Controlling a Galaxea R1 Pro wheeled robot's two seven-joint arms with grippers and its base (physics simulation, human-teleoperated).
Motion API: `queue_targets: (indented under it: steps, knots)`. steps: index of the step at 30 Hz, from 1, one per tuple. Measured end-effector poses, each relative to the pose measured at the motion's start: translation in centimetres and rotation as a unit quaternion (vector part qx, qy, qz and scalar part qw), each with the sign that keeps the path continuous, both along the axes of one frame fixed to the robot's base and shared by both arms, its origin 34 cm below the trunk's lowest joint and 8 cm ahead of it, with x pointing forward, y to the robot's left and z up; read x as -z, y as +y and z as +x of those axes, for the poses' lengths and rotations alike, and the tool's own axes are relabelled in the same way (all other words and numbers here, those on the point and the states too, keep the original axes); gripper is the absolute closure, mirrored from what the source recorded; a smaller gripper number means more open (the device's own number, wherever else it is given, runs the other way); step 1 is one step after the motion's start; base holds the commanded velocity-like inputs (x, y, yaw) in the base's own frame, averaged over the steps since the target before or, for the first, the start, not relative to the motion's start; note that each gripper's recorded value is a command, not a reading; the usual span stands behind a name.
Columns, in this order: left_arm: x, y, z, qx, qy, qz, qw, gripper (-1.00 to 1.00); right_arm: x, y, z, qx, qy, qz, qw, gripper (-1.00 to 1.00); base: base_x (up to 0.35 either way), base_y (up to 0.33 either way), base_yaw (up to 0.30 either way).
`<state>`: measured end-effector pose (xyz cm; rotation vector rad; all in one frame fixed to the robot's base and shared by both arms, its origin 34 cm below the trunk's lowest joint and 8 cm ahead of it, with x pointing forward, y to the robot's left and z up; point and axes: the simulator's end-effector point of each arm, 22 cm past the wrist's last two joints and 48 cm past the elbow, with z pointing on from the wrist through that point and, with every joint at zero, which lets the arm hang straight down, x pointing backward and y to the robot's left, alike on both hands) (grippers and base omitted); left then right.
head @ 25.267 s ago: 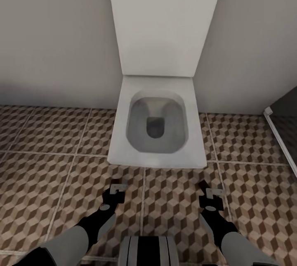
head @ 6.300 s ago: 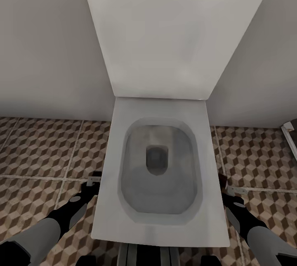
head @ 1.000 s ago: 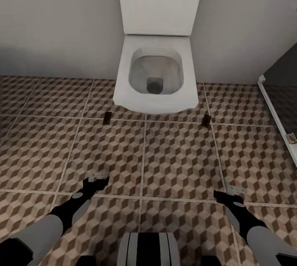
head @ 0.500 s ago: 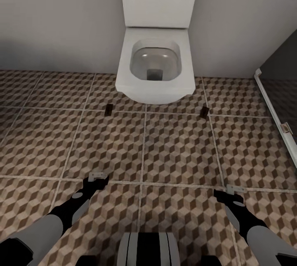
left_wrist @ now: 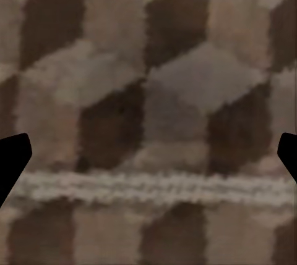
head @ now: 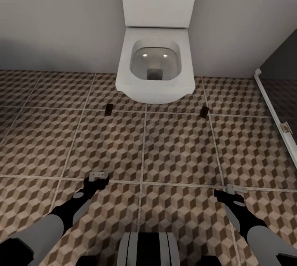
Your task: Take the four mousetraps from the cabinet in the bathroom and place them on the bathroom floor. Make sure all four end up on the same floor surface, and ensure that at least two of them are either under or directly next to the same bathroom sink.
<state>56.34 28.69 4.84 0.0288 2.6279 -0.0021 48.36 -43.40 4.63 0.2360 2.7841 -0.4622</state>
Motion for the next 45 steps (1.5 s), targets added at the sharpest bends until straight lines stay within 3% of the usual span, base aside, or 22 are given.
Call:
queue_targets:
  steps: [14, 23, 45]
  knots:
    - [0.0, 0.6, 0.1, -0.013, -0.001, 0.011, 0.9999, -1.00, 0.0, 0.0, 0.0, 0.001, 0.000, -0.002, 1.0000, -1.00, 0.000, 0.000, 0.000]
    - [-1.9, 1.4, 1.6, -0.023, -0.019, 0.025, 0.9992, -1.00, -1.6, -0.1, 1.6, 0.001, -0.019, -0.002, 0.9998, -1.00, 0.000, 0.000, 0.000]
    - [-6.9, 1.3, 5.3, -0.024, -0.066, 0.022, 0.9973, -1.00, -6.3, 0.0, 6.5, -0.003, -0.075, -0.003, 0.9971, -1.00, 0.000, 0.000, 0.000]
